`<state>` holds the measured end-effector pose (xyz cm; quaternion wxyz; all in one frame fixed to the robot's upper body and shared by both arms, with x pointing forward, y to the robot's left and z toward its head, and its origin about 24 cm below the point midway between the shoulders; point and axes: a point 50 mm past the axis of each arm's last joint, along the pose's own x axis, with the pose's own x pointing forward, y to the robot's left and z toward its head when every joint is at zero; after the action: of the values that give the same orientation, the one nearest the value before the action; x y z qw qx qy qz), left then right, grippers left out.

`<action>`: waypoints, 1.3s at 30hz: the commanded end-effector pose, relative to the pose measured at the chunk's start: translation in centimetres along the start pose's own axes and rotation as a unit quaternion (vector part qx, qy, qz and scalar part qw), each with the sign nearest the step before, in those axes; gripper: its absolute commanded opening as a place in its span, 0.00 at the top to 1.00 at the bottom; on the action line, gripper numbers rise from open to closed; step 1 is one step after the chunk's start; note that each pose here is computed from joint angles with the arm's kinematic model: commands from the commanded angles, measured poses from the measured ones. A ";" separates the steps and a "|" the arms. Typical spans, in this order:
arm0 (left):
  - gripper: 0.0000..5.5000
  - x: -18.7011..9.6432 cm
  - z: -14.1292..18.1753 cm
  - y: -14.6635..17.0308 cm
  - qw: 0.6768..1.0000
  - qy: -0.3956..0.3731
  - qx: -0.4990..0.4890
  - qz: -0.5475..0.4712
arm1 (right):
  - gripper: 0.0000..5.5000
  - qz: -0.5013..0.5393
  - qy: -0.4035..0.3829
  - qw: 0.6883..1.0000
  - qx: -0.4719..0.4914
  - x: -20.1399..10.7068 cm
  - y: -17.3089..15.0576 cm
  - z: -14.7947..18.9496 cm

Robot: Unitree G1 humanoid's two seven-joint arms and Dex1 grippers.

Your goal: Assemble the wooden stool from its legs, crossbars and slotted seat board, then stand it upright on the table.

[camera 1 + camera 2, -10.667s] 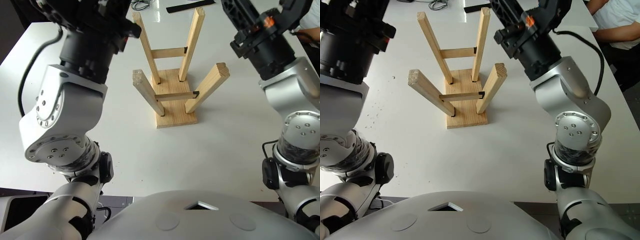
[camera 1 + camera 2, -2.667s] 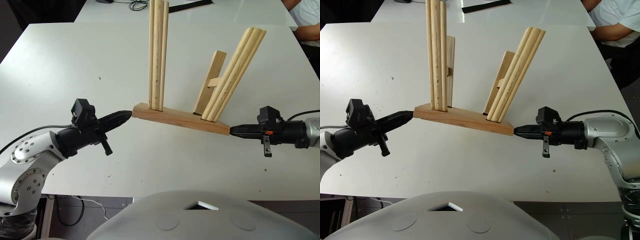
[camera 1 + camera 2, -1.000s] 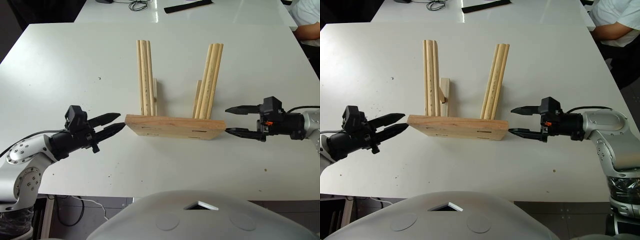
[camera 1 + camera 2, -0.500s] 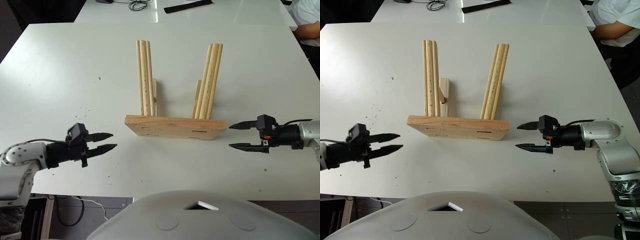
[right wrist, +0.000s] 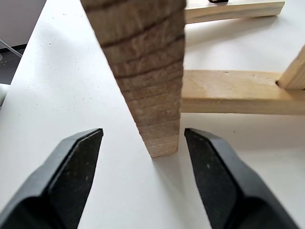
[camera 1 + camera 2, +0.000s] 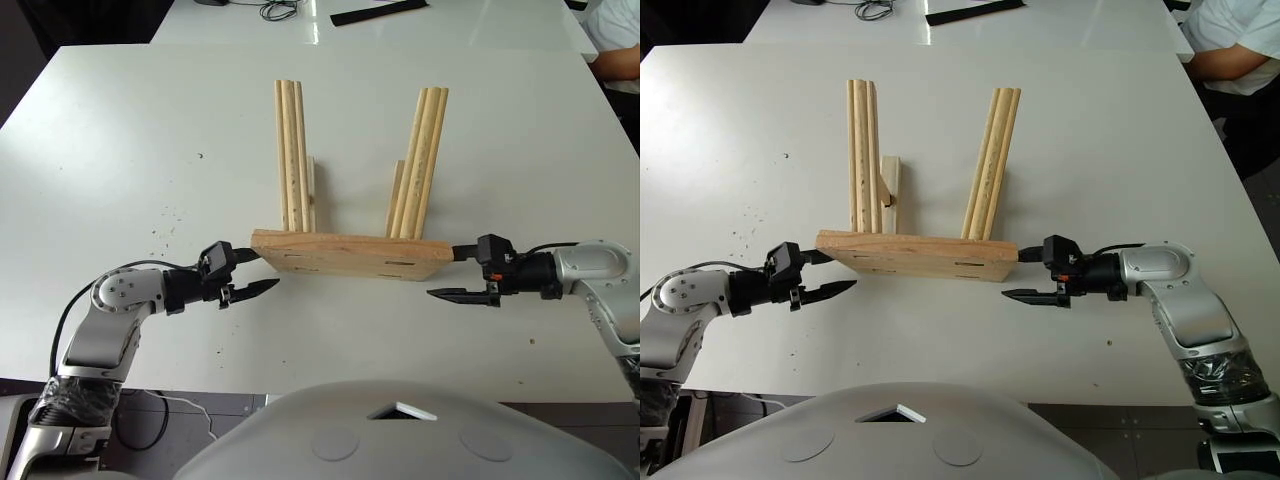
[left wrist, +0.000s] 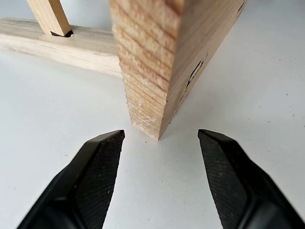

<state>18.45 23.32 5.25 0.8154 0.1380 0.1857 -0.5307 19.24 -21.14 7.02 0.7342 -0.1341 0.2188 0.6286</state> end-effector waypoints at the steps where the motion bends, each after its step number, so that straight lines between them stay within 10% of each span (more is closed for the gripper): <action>1: 0.47 1.0 0.4 0.2 0.999 -0.005 0.019 -0.025 | 0.42 0.000 0.000 1.000 -0.014 1.0 -0.4 0.1; 12: 0.47 2.2 0.2 1.1 0.998 0.000 0.054 -0.042 | 0.42 -0.010 0.005 1.000 -0.027 3.2 -1.9 -0.5; 24: 0.70 2.8 0.2 2.1 0.994 0.007 0.091 -0.060 | 0.75 -0.004 0.013 0.999 -0.044 3.2 -2.5 -0.7; 39: 0.75 0.9 5.1 0.4 0.989 -0.066 0.010 -0.134 | 0.75 0.119 -0.074 0.988 0.065 0.3 0.0 4.7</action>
<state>20.22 21.72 7.06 0.7270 0.1471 0.1782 -0.6466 21.25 -20.15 8.73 0.7003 -0.1117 0.2456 0.6609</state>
